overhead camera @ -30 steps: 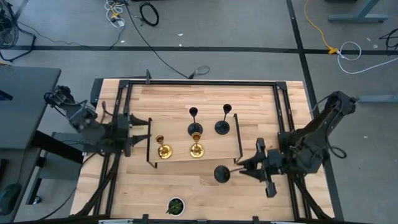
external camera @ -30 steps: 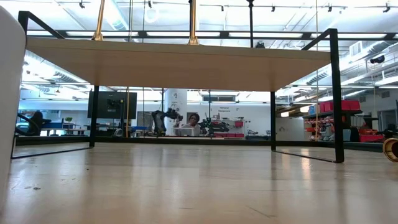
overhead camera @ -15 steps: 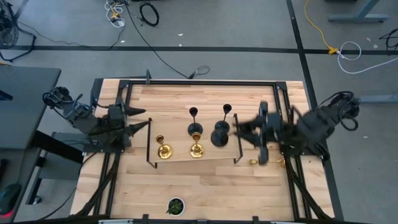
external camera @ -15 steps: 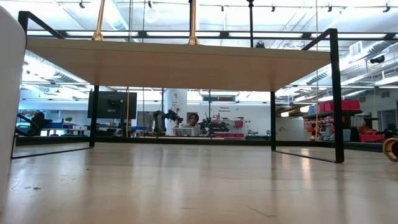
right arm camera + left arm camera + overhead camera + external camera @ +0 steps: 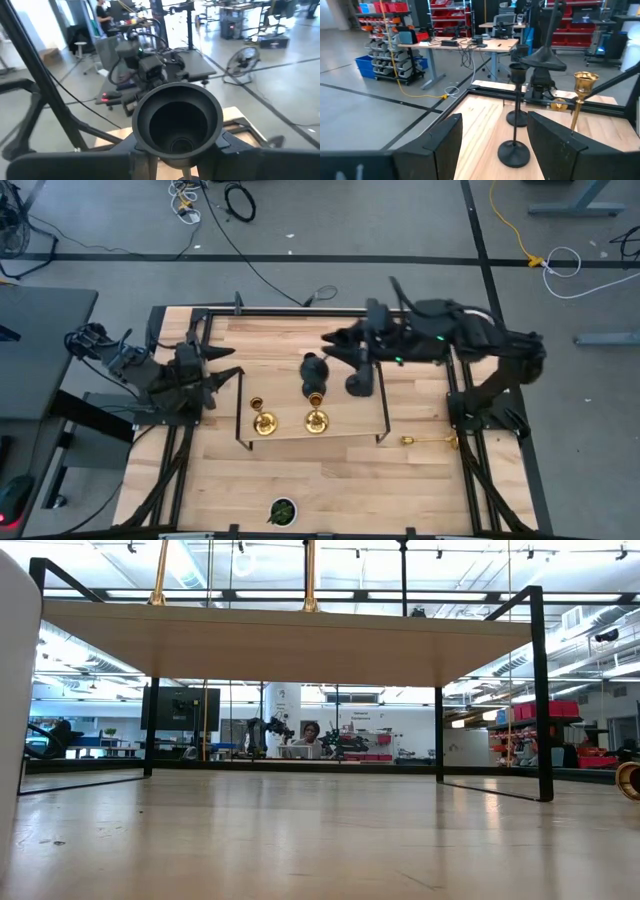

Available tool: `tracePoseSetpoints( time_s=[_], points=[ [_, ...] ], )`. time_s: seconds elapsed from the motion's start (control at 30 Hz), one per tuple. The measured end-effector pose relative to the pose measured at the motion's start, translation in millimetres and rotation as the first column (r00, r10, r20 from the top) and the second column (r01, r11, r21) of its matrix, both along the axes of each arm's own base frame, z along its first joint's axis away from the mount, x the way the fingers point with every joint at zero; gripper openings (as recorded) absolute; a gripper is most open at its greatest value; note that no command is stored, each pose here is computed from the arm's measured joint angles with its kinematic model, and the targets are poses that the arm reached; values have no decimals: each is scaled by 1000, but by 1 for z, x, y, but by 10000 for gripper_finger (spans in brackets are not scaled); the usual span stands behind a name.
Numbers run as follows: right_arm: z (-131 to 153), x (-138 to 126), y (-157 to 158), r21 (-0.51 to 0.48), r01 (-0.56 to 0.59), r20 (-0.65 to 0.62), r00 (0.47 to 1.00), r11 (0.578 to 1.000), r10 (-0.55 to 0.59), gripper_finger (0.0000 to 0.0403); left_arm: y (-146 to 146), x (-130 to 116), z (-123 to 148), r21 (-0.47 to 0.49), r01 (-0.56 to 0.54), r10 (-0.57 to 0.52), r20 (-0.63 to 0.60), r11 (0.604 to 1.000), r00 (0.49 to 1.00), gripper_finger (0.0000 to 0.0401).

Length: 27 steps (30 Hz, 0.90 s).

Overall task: Pick & Place candle stick holders
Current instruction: Put the black candle holder aligned with the other black candle holders on the shelf

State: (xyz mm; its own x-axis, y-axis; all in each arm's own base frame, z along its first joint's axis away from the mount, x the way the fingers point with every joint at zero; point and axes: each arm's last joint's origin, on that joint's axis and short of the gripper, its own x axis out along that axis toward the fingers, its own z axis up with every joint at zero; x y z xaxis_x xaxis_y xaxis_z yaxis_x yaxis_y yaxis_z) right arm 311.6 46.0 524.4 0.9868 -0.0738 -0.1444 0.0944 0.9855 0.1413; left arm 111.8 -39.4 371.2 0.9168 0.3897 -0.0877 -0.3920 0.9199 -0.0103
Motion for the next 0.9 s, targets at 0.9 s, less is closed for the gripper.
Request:
tracePoseSetpoints(
  time_s=[0.9],
  points=[
    [-11, 70, -41, 87, -146, 56, 988, 985, 142, 84, 12, 8, 5, -2, 47, -46, 27, 999, 999, 222]
  ],
)
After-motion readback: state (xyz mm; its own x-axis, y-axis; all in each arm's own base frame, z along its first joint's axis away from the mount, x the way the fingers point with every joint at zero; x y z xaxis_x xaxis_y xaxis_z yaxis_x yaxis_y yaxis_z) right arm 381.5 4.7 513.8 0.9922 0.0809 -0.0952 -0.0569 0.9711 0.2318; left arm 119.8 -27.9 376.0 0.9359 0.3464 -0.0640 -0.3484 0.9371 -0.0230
